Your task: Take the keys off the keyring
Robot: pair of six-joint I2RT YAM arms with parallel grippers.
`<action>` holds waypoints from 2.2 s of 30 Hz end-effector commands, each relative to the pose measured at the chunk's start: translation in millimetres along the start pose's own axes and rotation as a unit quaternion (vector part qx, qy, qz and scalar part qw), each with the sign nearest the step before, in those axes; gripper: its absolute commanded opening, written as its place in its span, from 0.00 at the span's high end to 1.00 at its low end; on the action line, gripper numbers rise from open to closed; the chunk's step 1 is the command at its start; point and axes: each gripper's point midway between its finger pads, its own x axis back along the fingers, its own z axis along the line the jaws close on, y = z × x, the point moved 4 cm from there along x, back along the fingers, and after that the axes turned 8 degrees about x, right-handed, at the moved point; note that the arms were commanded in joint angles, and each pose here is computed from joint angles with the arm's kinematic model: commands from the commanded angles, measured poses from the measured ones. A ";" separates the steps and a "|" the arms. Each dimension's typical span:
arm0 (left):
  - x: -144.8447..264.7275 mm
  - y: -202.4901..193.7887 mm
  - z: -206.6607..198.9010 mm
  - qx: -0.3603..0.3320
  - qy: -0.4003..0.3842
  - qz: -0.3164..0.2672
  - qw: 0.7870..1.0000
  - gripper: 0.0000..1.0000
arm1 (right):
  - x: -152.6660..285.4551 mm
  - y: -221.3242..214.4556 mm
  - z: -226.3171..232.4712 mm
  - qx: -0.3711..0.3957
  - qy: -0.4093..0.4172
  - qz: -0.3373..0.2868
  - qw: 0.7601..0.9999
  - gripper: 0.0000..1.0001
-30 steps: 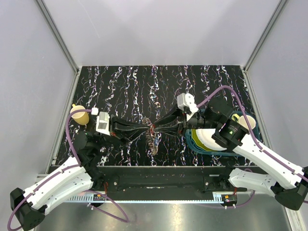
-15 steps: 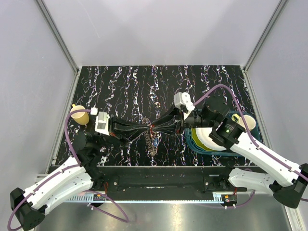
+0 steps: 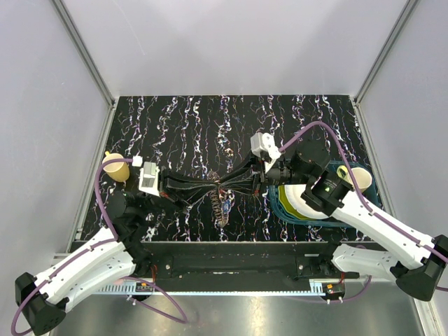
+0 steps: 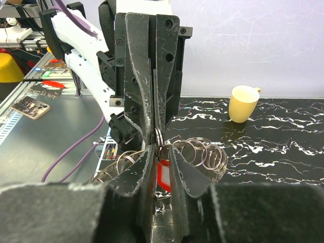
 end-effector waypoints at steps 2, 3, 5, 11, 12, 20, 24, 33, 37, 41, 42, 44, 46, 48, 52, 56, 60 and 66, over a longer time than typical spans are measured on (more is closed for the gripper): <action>-3.4 26.0 -15.4 -0.035 -0.033 -0.047 0.998 1.00 | 0.0 4.8 0.8 0.007 0.006 -0.013 1.000 0.83; -3.2 25.5 -15.1 -0.034 -0.033 -0.047 0.998 1.00 | -0.3 4.3 0.4 0.006 0.005 -0.013 1.000 0.93; -3.4 26.1 -14.9 -0.034 -0.032 -0.048 0.998 1.00 | 0.1 5.2 0.7 0.008 0.006 -0.013 1.000 1.00; 0.2 25.4 -5.8 -0.031 0.008 -0.049 0.998 1.00 | 4.8 5.3 -4.4 0.026 -0.013 0.013 0.999 1.00; 1.7 20.7 -1.1 -0.024 0.024 -0.039 0.999 0.90 | 7.6 -0.6 -3.0 0.023 -0.014 0.032 0.999 1.00; 21.9 15.0 15.9 -0.061 0.123 0.017 0.990 0.52 | 20.3 0.9 -12.9 0.019 -0.046 0.127 0.991 1.00; 28.0 14.7 18.0 -0.087 0.149 0.075 0.982 0.49 | 26.0 -15.8 -7.4 -0.055 -0.026 0.221 0.973 1.00; 16.1 4.3 4.0 -0.021 0.105 0.174 0.979 0.47 | 29.7 -19.0 4.5 -0.136 0.046 0.322 0.936 1.00; 16.8 -9.6 0.2 0.019 0.085 0.232 0.969 0.48 | 28.3 -11.5 7.3 -0.143 0.062 0.321 0.934 1.00; 16.2 -22.7 0.9 0.057 0.070 0.253 0.963 0.52 | 25.6 -8.6 7.8 -0.140 0.072 0.312 0.937 1.00; 15.3 -24.1 -0.4 0.071 0.067 0.251 0.963 0.53 | 25.2 -8.5 9.0 -0.142 0.077 0.309 0.937 1.00; 11.5 -27.0 -1.0 0.083 0.049 0.248 0.964 0.57 | 23.1 -7.9 9.1 -0.143 0.081 0.304 0.939 1.00; 7.2 -27.1 -5.8 0.100 0.025 0.244 0.964 0.60 | 22.0 -8.2 9.6 -0.144 0.084 0.302 0.938 1.00; 4.7 -29.3 -7.4 0.116 0.012 0.246 0.962 0.62 | 21.3 -10.5 9.1 -0.147 0.085 0.305 0.937 1.00; 1.2 -31.3 -7.9 0.123 -0.005 0.250 0.960 0.68 | 20.5 -12.0 8.5 -0.146 0.088 0.303 0.938 1.00; 0.2 -37.6 -3.8 0.130 -0.006 0.258 0.957 0.73 | 18.2 -14.3 8.9 -0.148 0.094 0.301 0.937 1.00; -2.2 -39.1 0.1 0.129 -0.005 0.258 0.957 0.74 | 17.0 -18.4 9.4 -0.150 0.100 0.301 0.937 1.00; -6.5 -38.7 5.2 0.126 -0.001 0.259 0.958 0.75 | 17.0 -22.5 9.3 -0.150 0.105 0.301 0.936 1.00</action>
